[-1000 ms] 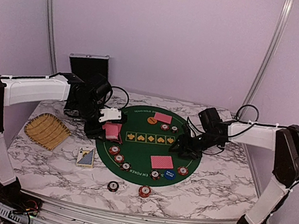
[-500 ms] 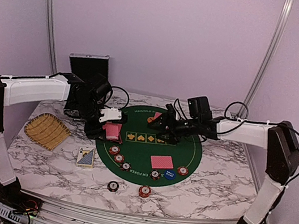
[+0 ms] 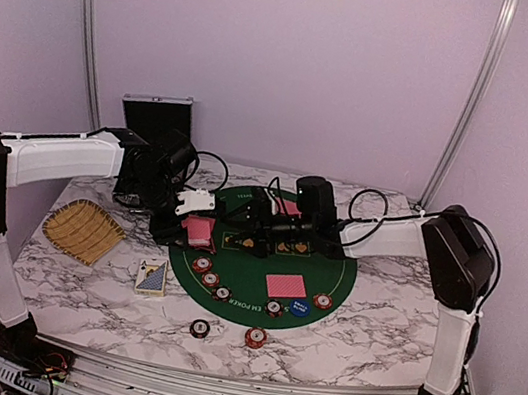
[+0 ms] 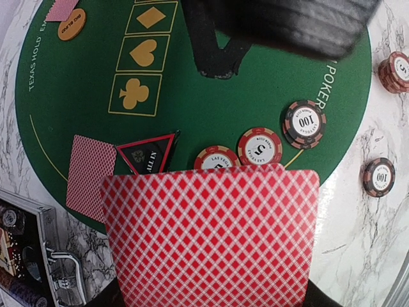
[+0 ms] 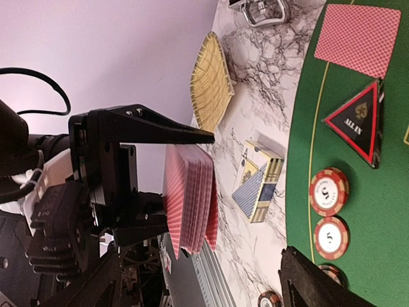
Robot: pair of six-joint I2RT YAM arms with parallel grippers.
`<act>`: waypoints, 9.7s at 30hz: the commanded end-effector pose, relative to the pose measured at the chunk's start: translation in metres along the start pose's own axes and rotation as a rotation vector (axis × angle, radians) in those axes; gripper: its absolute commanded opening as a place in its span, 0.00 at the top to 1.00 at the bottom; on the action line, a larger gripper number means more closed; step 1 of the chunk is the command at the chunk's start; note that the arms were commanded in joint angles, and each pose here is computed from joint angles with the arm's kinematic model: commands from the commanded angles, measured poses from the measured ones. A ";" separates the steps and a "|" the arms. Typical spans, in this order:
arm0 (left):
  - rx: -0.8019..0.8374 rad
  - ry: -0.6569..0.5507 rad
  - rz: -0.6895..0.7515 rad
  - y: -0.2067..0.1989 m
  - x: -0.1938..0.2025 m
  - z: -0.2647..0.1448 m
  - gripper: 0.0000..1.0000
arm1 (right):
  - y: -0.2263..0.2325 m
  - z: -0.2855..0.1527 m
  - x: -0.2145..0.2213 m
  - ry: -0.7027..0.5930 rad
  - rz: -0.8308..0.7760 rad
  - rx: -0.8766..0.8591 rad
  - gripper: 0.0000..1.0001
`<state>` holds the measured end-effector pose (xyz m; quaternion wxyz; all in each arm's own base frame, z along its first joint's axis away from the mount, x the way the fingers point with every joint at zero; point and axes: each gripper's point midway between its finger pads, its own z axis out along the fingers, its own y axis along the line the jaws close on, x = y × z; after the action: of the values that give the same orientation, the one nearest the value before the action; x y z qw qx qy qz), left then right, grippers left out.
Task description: Distribute texas hold em gaming equipment
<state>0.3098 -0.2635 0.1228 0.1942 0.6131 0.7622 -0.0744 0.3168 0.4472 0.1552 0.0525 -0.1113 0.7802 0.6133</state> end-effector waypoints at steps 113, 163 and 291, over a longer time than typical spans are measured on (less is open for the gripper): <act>-0.026 -0.031 0.002 0.006 -0.012 -0.017 1.00 | 0.037 0.016 0.000 0.044 -0.020 -0.156 0.81; -0.059 -0.016 -0.054 0.013 0.024 -0.035 1.00 | -0.029 -0.024 -0.095 -0.118 0.013 -0.022 1.00; -0.006 -0.062 -0.073 0.018 -0.006 -0.029 1.00 | 0.029 0.104 -0.016 0.105 -0.079 -0.187 0.07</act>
<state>0.3236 -0.2482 0.1498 0.2141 0.5801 0.7811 -0.0867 0.3199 0.5449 0.1551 0.0314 -0.1782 0.7241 0.6655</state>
